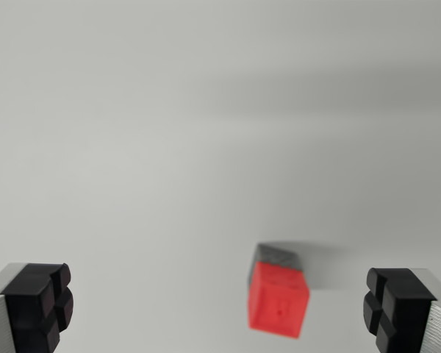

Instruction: Destack cube

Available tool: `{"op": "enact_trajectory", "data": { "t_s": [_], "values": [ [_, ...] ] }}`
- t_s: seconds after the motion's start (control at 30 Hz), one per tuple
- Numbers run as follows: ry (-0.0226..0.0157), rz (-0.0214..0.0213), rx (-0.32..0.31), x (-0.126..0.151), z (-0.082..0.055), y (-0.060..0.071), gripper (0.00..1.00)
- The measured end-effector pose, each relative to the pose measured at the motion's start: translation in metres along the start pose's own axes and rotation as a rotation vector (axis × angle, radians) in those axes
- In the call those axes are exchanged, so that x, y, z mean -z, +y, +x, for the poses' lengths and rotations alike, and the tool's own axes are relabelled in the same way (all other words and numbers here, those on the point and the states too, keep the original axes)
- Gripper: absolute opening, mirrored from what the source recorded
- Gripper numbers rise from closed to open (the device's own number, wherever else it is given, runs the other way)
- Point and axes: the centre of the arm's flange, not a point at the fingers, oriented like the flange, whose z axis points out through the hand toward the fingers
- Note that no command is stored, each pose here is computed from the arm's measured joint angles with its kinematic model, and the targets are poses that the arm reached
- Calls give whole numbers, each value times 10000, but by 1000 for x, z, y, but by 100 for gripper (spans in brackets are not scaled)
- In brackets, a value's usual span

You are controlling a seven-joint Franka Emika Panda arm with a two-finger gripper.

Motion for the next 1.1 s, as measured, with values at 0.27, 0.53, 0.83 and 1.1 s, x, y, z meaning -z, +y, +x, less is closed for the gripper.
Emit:
{"op": "enact_trajectory", "data": {
  "t_s": [0.27, 0.53, 0.83, 1.1],
  "values": [
    [0, 0, 0, 0, 0, 0, 100],
    [-18, -20, -4, -1, 0, 0, 100],
    [-53, -67, -54, -9, -3, 5, 100],
    [-91, -125, -143, -19, -6, 13, 100]
  ]
}}
